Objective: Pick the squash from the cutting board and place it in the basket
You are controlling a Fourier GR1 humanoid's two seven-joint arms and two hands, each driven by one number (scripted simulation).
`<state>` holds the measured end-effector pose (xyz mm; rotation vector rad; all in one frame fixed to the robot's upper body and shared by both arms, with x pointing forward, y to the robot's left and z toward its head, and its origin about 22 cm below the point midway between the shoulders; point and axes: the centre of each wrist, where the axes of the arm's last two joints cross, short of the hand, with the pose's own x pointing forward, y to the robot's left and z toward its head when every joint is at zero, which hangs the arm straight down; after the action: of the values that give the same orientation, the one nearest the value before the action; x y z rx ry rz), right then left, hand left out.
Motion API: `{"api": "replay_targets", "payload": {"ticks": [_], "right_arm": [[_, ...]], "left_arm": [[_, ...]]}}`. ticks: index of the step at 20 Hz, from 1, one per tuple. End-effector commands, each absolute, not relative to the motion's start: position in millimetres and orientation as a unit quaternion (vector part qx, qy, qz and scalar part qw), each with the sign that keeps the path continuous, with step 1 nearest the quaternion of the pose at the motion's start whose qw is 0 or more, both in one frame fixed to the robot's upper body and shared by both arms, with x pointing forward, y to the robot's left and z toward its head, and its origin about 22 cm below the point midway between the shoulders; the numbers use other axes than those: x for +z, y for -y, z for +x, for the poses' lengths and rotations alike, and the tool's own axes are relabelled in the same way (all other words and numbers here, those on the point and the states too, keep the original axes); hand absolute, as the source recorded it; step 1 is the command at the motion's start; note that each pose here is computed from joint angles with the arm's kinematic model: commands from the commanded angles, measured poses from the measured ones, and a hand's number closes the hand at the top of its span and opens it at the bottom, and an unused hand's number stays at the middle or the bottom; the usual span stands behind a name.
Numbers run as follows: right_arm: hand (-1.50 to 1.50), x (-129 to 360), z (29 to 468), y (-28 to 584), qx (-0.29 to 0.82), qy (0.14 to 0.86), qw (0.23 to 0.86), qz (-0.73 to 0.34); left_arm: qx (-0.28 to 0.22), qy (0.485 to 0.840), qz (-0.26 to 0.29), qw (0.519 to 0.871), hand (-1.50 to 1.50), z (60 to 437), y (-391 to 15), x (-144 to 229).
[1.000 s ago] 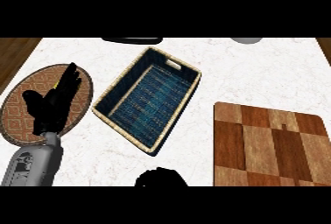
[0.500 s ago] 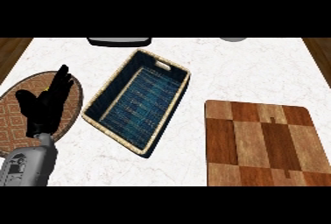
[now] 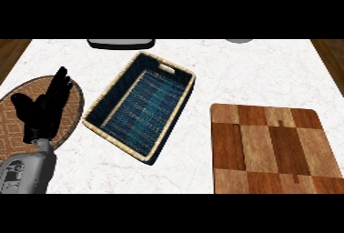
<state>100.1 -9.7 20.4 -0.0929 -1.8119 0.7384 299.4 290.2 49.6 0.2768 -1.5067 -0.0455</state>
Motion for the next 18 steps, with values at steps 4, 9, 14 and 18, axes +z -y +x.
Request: {"api": "replay_targets", "payload": {"ticks": [4,9,14,18], "right_arm": [[1.50,79.9,111.6,-2.6,0.212,0.798,0.564,-0.012],[1.50,82.3,126.9,-3.3,0.206,0.802,0.558,-0.055],[1.50,83.1,141.0,-4.8,0.229,0.796,0.548,-0.111],[1.50,82.7,142.4,-7.0,0.242,0.789,0.549,-0.137]], "left_arm": [[-0.021,0.685,0.125,0.717,0.00,297.8,-287.8,45.9],[-0.027,0.684,0.127,0.718,0.00,298.3,-289.7,49.9],[-0.023,0.684,0.128,0.718,0.00,297.4,-286.6,46.0],[-0.027,0.691,0.121,0.712,0.00,300.8,-287.6,53.4]]}}
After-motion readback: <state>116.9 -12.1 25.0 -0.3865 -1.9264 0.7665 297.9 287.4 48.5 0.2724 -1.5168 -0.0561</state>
